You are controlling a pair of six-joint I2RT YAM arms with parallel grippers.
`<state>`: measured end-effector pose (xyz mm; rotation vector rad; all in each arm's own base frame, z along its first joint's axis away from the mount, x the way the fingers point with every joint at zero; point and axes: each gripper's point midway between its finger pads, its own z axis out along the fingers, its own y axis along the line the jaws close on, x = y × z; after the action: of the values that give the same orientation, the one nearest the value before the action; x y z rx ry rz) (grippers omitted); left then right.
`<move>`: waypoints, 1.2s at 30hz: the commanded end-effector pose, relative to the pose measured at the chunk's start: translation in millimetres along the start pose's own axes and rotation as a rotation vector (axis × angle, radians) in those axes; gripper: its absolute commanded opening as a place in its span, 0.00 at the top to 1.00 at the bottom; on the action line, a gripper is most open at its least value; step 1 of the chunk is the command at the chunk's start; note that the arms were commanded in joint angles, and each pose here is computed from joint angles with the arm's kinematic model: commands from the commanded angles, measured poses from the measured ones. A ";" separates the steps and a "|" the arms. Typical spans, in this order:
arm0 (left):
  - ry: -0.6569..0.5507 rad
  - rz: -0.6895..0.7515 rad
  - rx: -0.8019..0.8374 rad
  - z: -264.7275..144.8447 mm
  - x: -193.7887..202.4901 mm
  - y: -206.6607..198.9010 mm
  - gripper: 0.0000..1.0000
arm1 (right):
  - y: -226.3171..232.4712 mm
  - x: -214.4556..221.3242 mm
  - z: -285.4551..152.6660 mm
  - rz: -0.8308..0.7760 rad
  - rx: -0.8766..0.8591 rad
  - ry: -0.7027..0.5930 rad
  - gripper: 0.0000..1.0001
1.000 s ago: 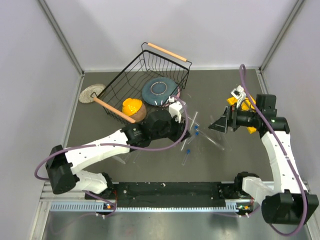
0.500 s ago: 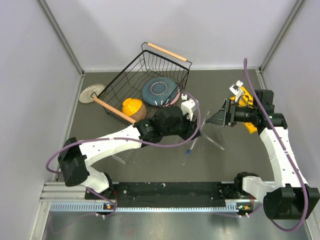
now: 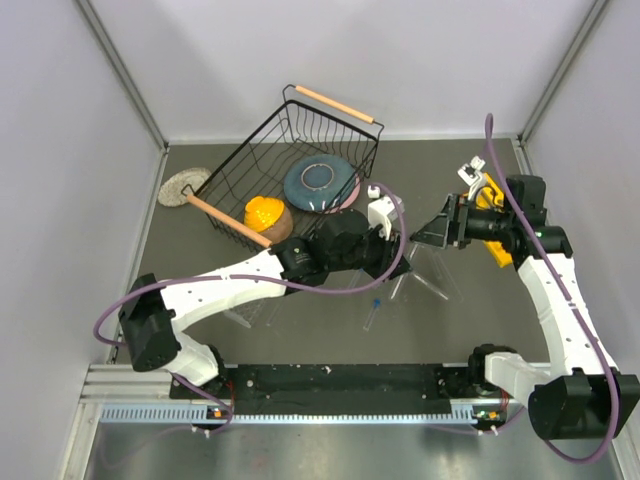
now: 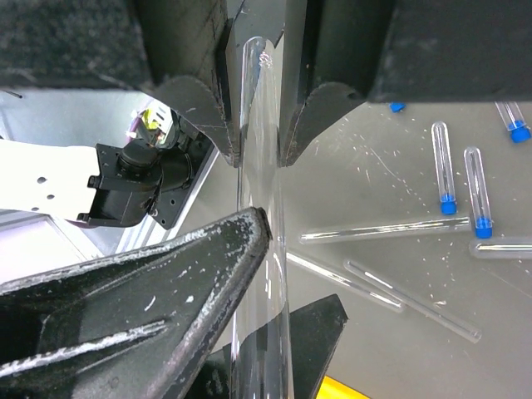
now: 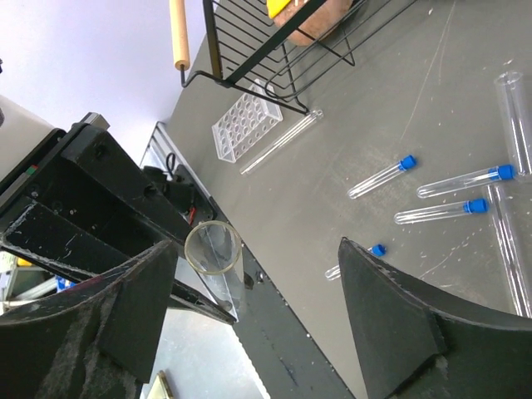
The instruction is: Organize the chemistry lab equipment
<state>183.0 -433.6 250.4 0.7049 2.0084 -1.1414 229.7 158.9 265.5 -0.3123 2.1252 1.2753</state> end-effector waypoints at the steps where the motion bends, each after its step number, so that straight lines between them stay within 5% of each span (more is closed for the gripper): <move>1: -0.064 0.005 0.062 2.3 -19.9 -16.6 0.80 | 14.3 -17.0 -1.3 -0.064 -0.026 -0.055 0.27; 12: -0.052 -0.001 0.073 7.7 -19.3 -18.6 0.78 | 15.9 -25.2 2.0 -0.088 -0.052 -0.066 0.73; 16: -0.065 -0.018 0.051 6.5 -21.7 -15.1 0.67 | 15.8 -28.0 1.2 -0.113 -0.044 -0.074 0.85; 27: -0.164 -0.058 -0.043 -25.6 -43.7 6.4 0.16 | -0.3 -50.6 -6.6 -0.214 0.062 -0.135 0.91; 32: -0.205 -0.044 -0.139 -70.8 -51.2 35.0 0.12 | -67.6 -107.4 -44.9 -0.306 0.338 -0.254 0.91; 36: -0.134 -0.032 -0.235 -96.5 -16.4 66.5 0.11 | -124.5 -151.6 -75.1 -0.427 0.577 -0.295 0.91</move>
<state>215.3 -359.5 284.8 0.4660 1.9570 -1.0412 326.7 73.0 282.8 -0.2337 2.0100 0.7760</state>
